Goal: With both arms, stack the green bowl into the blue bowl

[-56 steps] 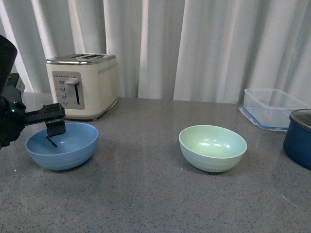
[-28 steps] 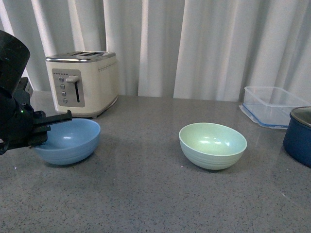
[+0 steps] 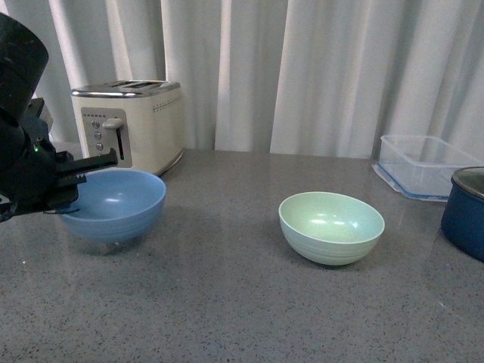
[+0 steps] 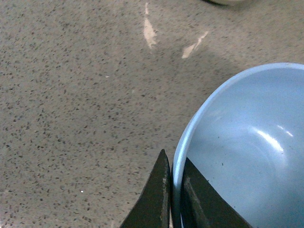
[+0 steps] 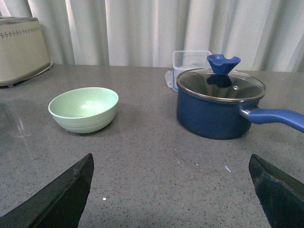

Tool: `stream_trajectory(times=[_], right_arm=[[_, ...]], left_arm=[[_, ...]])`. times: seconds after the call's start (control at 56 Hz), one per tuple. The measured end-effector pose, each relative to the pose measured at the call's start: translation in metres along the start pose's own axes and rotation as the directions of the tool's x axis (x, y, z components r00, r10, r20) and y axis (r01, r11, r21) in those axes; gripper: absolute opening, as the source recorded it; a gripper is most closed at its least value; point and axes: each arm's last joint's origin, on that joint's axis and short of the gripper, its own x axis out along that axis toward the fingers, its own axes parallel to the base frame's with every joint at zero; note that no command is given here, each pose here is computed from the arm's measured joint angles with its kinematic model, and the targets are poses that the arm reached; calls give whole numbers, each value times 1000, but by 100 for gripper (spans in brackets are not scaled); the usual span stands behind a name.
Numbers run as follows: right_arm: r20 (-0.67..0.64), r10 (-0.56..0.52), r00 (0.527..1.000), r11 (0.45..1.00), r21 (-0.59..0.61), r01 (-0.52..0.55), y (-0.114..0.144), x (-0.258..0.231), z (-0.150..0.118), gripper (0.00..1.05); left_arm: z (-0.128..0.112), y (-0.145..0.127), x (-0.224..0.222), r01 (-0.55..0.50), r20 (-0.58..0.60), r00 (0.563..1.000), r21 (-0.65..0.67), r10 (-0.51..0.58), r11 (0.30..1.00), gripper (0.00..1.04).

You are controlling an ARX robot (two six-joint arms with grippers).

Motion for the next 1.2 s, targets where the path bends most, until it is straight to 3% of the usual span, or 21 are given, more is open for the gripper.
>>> stream_trajectory(times=[0.5, 0.929, 1.196], right_arm=[[0, 0, 1000, 1000, 0, 0, 0, 0, 0, 95], [0, 0, 1000, 1000, 0, 0, 0, 0, 0, 95], [0, 0, 1000, 1000, 0, 0, 0, 0, 0, 95]], left_arm=[[2, -61, -10, 155, -31, 988, 44, -154, 987, 4], [-17, -96, 5, 185, -82, 981, 92, -178, 978, 4], [-26, -105, 14, 185, -102, 979, 106, -175, 977, 4]])
